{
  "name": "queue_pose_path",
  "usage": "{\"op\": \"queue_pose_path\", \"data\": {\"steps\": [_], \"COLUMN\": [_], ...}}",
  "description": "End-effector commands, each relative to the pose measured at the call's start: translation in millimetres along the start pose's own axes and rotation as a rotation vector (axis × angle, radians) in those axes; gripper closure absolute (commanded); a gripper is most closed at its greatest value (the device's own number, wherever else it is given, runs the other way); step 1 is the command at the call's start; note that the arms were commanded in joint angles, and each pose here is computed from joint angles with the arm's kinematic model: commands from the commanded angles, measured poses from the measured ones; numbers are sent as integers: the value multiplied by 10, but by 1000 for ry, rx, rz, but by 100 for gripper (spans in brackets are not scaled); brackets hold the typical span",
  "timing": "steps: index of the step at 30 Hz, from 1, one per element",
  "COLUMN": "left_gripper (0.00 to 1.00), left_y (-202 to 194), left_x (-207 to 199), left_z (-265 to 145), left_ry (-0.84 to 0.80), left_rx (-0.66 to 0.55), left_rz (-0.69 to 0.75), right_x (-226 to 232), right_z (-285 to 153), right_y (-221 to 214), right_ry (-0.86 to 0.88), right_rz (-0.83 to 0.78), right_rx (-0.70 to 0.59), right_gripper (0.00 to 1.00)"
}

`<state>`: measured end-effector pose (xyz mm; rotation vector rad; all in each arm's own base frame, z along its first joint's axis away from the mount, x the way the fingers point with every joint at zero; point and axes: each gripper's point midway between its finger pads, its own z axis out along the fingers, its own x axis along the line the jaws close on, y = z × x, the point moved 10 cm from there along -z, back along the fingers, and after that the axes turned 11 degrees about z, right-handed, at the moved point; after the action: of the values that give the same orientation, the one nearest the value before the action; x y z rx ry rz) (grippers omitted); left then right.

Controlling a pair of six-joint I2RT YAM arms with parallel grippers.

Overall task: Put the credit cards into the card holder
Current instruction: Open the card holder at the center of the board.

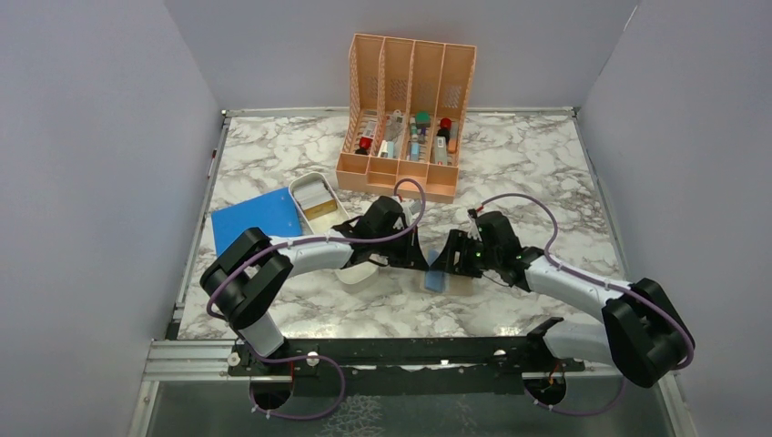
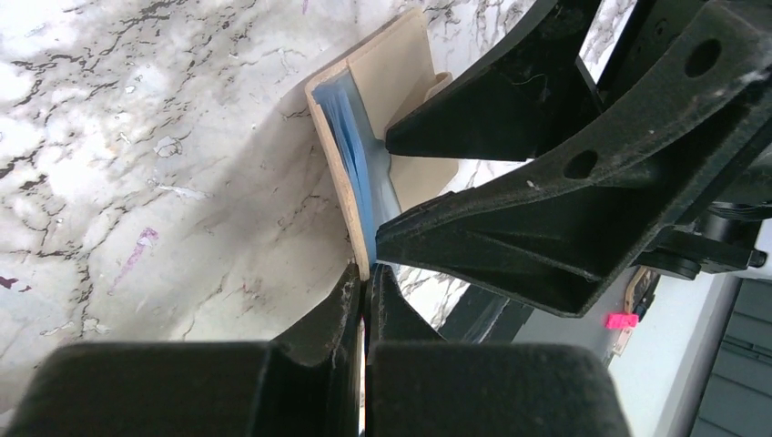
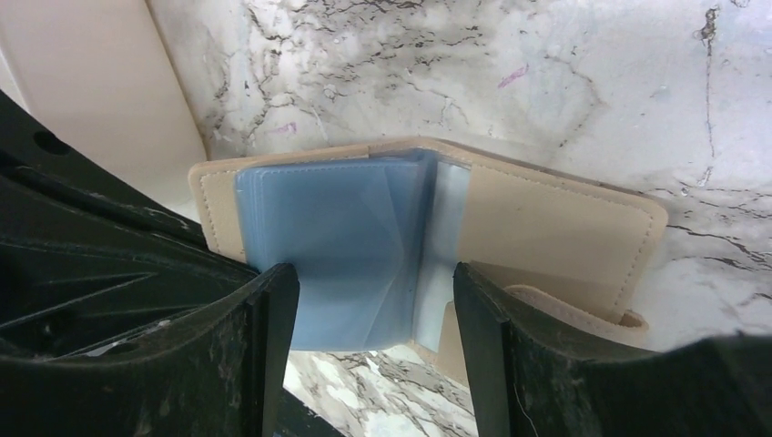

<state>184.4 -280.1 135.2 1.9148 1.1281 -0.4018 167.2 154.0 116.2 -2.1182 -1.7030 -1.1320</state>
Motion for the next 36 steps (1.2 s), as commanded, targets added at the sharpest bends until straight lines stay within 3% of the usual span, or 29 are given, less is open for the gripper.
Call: {"op": "queue_pose_path", "data": {"steps": [1,14,25,36], "left_gripper": [100,100,100,100], "left_y": [64,82,123,93], "left_x": [-109,-159,-349,-267], "left_z": [-54,-116,-216,-211], "left_ry": [-47,-64,-248,-154], "left_rx": [-36,-51,-106,-104], "left_rz": [36,43,15,37], "right_x": [-76,-242,-289,-247], "right_z": [49,18,76,31], "right_y": [22,59,19,29], "right_ry": [-47,-249,-226,-202], "right_rz": [-5,-23,-11,2], "right_rx": [-35,-94,-95,-117], "right_gripper": [34,44,54,58]}}
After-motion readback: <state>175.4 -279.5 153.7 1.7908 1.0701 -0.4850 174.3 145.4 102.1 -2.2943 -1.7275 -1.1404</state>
